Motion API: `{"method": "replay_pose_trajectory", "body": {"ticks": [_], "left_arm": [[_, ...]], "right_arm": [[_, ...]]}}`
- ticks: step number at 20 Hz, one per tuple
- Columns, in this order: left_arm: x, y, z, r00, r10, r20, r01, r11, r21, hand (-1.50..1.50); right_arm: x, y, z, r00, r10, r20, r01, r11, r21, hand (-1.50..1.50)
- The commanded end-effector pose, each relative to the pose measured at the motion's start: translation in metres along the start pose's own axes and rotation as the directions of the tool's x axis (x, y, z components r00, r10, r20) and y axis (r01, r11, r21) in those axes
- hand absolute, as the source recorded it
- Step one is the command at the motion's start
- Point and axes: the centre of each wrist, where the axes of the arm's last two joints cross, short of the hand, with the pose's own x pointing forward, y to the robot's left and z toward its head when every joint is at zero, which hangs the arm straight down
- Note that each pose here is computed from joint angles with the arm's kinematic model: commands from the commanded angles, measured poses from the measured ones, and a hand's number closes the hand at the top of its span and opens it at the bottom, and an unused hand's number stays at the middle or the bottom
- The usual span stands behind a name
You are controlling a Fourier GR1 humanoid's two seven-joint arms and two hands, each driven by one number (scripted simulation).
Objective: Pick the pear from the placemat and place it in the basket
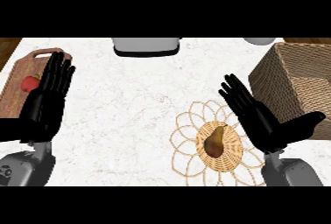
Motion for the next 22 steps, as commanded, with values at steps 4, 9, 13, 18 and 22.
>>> {"method": "replay_pose_trajectory", "body": {"ticks": [4, 9, 13, 18, 22], "left_arm": [[-0.075, 0.015, 0.054, 0.893, -0.016, -0.449, 0.021, 1.0, 0.006, 0.0], [-0.113, 0.025, 0.097, 0.72, -0.096, -0.687, 0.069, 0.995, -0.067, 0.0], [-0.116, 0.026, 0.102, 0.69, -0.095, -0.718, 0.08, 0.995, -0.055, 0.0], [-0.117, 0.026, 0.105, 0.699, -0.086, -0.71, 0.081, 0.996, -0.041, 0.0], [-0.117, 0.027, 0.104, 0.7, -0.086, -0.709, 0.094, 0.995, -0.028, 0.0]], "right_arm": [[0.004, -0.045, -0.018, 0.996, -0.083, -0.016, 0.076, 0.966, -0.249, 1.5], [-0.001, 0.017, -0.077, 0.996, -0.073, -0.047, 0.067, 0.99, -0.122, 1.5], [-0.005, 0.064, -0.1, 0.975, 0.14, -0.171, -0.17, 0.97, -0.174, -1.5], [0.029, 0.011, -0.109, 0.768, 0.486, -0.416, -0.584, 0.798, -0.145, -1.5], [0.088, -0.013, -0.122, 0.535, 0.647, -0.544, -0.788, 0.614, -0.045, -1.5]]}}
